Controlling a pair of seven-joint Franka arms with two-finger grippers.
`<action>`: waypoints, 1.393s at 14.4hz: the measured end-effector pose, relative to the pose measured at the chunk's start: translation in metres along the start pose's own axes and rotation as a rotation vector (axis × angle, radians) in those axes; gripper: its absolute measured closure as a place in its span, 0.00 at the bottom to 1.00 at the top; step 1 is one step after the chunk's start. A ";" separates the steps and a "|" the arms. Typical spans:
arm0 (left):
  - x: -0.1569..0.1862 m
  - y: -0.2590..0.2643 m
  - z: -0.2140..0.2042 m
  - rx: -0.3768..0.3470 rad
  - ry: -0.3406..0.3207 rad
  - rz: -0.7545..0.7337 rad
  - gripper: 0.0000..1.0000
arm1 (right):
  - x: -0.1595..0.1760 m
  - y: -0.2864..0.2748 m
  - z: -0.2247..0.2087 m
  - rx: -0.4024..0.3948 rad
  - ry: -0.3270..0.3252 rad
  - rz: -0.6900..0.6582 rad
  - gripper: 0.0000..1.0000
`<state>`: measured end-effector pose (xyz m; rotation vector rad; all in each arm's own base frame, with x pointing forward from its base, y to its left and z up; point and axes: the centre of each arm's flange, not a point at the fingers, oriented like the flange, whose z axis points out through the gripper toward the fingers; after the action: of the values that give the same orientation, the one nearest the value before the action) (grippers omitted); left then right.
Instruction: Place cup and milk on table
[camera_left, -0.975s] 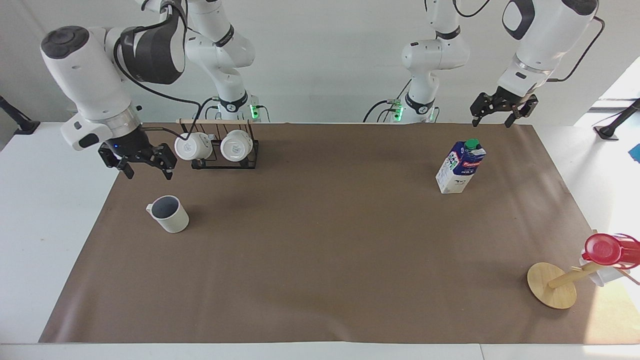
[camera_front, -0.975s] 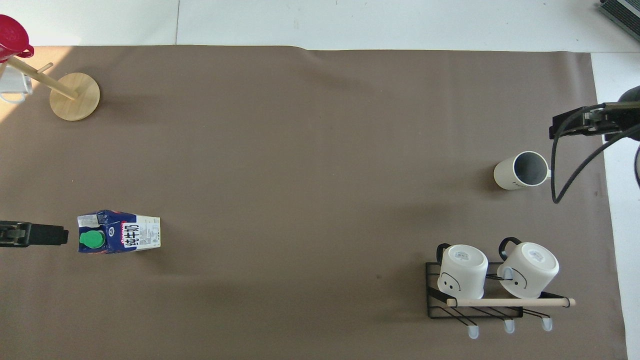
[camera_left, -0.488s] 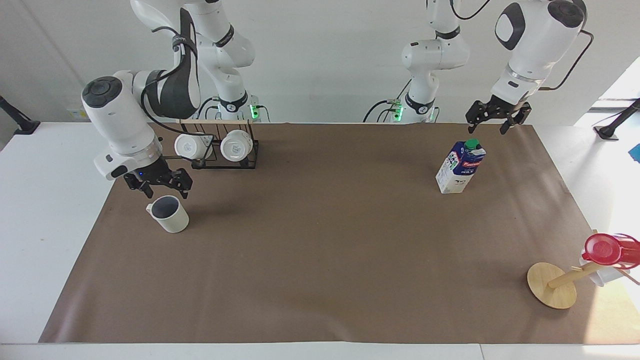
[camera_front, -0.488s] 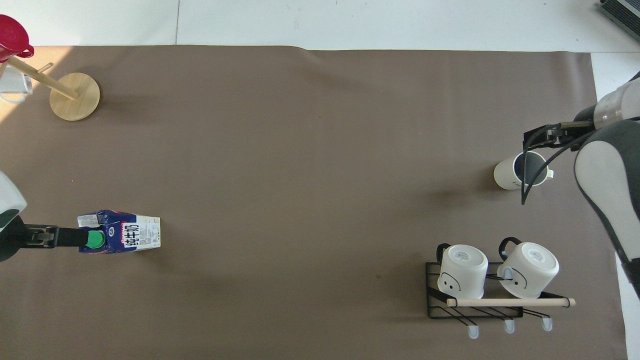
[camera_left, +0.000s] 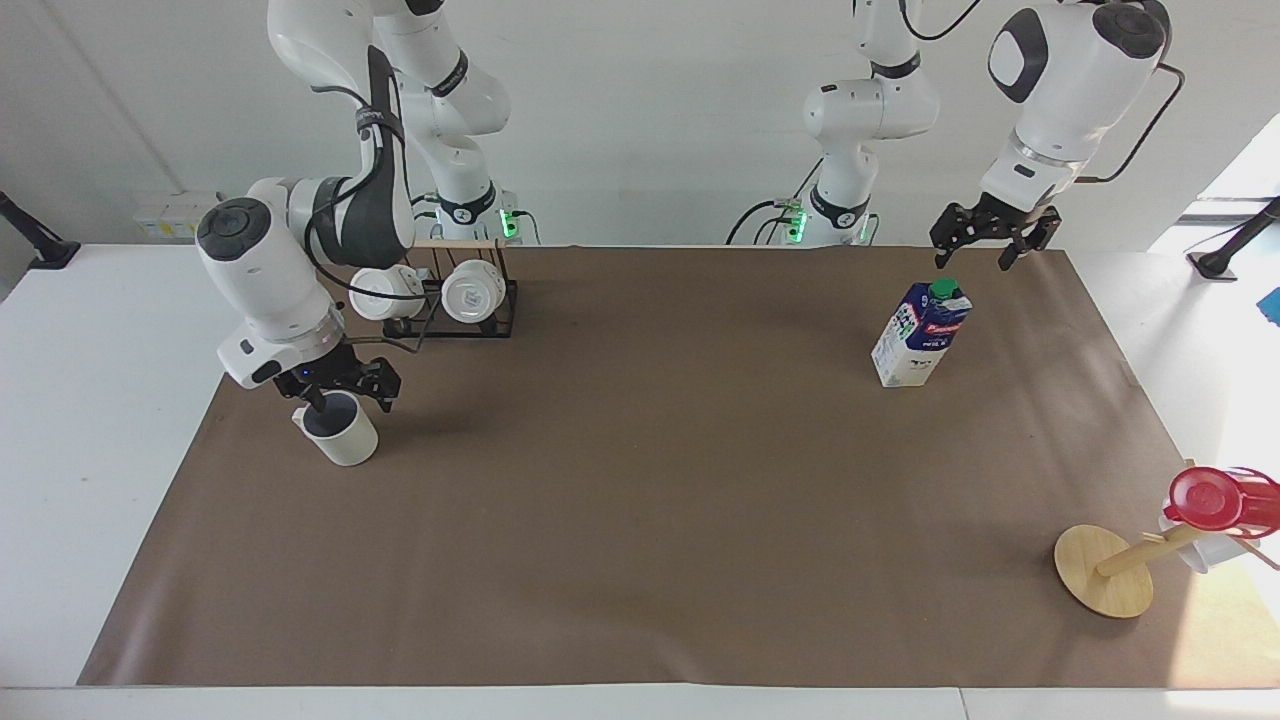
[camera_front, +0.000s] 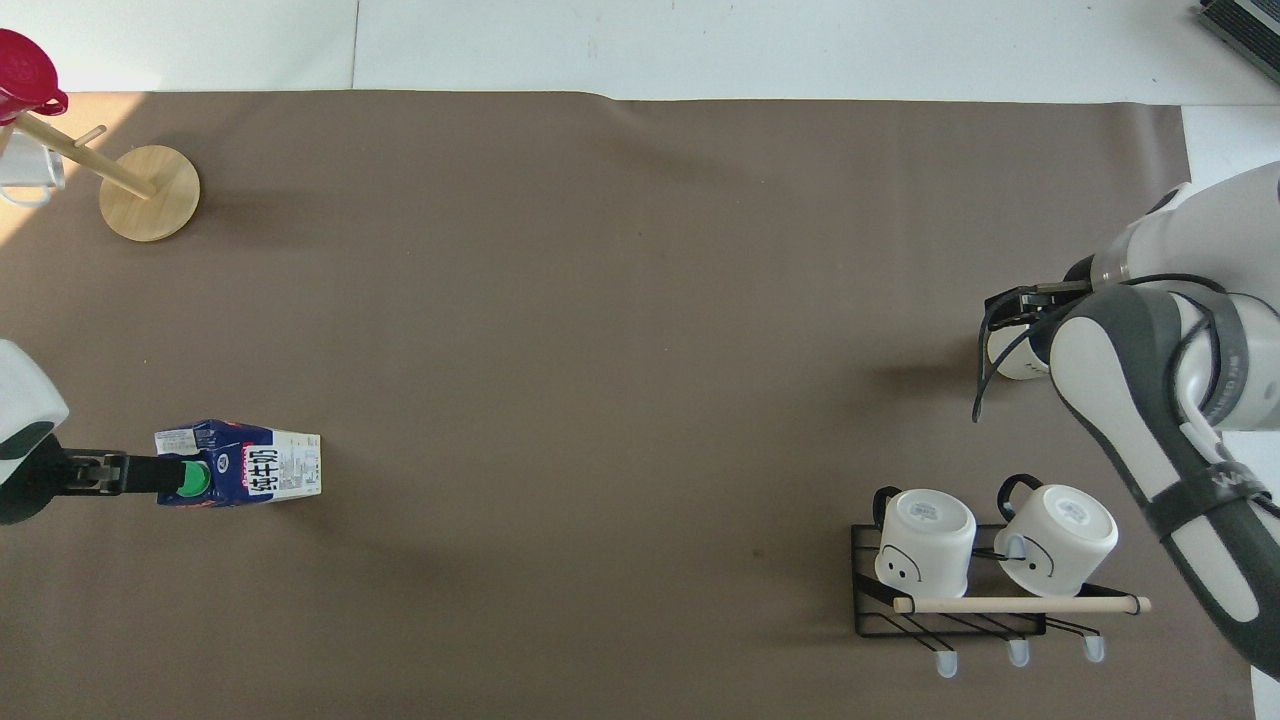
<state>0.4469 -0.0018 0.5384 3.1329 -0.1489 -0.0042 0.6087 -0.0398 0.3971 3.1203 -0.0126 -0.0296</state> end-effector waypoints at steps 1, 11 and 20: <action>0.000 0.000 0.000 0.000 0.000 0.000 0.00 | 0.001 0.000 0.009 0.000 0.001 0.000 0.01; 0.000 0.001 0.002 0.000 -0.004 0.002 0.00 | -0.003 0.008 0.058 0.000 0.012 0.013 0.37; 0.000 0.000 0.002 0.000 -0.003 0.000 0.00 | 0.000 0.010 0.033 -0.005 0.050 0.013 0.96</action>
<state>0.4465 -0.0016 0.5364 3.1326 -0.1492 -0.0097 0.6082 -0.0500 0.3643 3.1146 -0.0323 0.0481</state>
